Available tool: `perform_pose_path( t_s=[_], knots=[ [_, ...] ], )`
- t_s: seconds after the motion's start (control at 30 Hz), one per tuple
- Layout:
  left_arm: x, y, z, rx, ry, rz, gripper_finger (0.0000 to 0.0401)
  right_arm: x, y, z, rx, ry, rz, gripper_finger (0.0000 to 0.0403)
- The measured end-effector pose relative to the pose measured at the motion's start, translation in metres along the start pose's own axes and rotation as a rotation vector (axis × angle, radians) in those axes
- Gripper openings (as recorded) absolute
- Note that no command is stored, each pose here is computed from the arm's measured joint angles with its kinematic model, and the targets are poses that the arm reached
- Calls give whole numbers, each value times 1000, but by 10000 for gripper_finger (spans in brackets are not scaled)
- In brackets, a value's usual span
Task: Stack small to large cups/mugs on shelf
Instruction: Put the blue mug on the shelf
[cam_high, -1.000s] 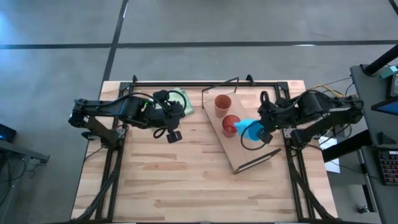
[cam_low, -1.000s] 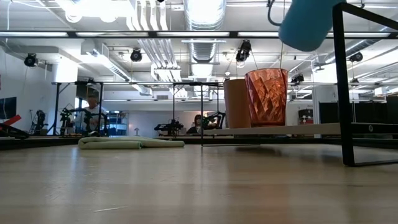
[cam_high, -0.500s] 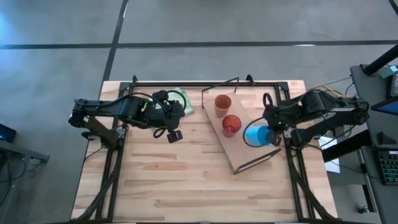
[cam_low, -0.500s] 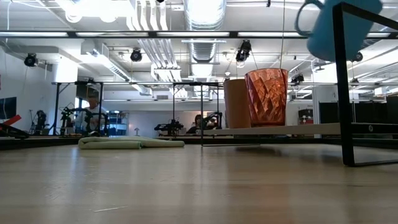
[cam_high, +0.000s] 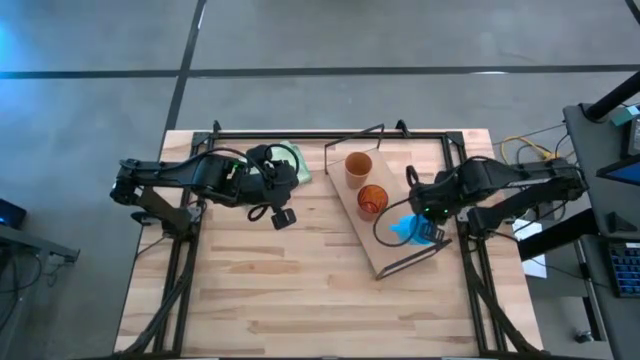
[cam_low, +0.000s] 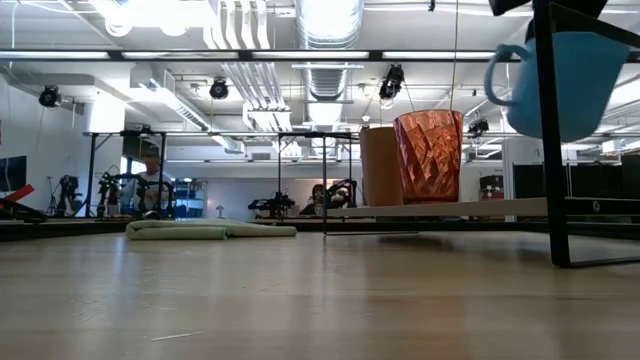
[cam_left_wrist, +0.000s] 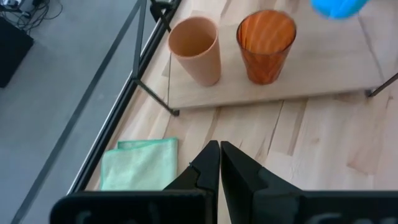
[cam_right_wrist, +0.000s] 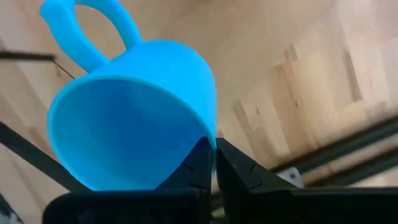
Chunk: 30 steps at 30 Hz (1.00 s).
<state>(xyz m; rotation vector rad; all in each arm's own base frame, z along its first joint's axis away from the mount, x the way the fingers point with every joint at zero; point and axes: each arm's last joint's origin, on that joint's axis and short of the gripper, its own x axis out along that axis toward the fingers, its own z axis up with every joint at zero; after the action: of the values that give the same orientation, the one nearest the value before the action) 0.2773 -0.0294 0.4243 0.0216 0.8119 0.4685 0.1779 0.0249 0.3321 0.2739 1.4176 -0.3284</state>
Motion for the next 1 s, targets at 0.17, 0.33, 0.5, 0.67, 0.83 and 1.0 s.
perform_pose_path(
  t_s=[0.17,0.33,0.5,0.67,0.83,1.0],
  knots=[
    [0,-1,3,-17,-29,-9,0,7,8,12,49,-28,21,8],
    [0,-1,5,-27,-44,-14,0,20,16,22,54,23,-2,8],
    [0,-1,5,-49,-43,-15,0,37,26,34,50,98,-3,8],
    [0,-1,4,-47,-40,-14,0,45,30,40,49,120,-16,8],
    [0,-1,4,-46,-39,-14,0,48,31,42,50,131,-11,8],
    [0,-1,4,-46,-39,-14,0,48,33,43,94,126,19,8]
  ],
)
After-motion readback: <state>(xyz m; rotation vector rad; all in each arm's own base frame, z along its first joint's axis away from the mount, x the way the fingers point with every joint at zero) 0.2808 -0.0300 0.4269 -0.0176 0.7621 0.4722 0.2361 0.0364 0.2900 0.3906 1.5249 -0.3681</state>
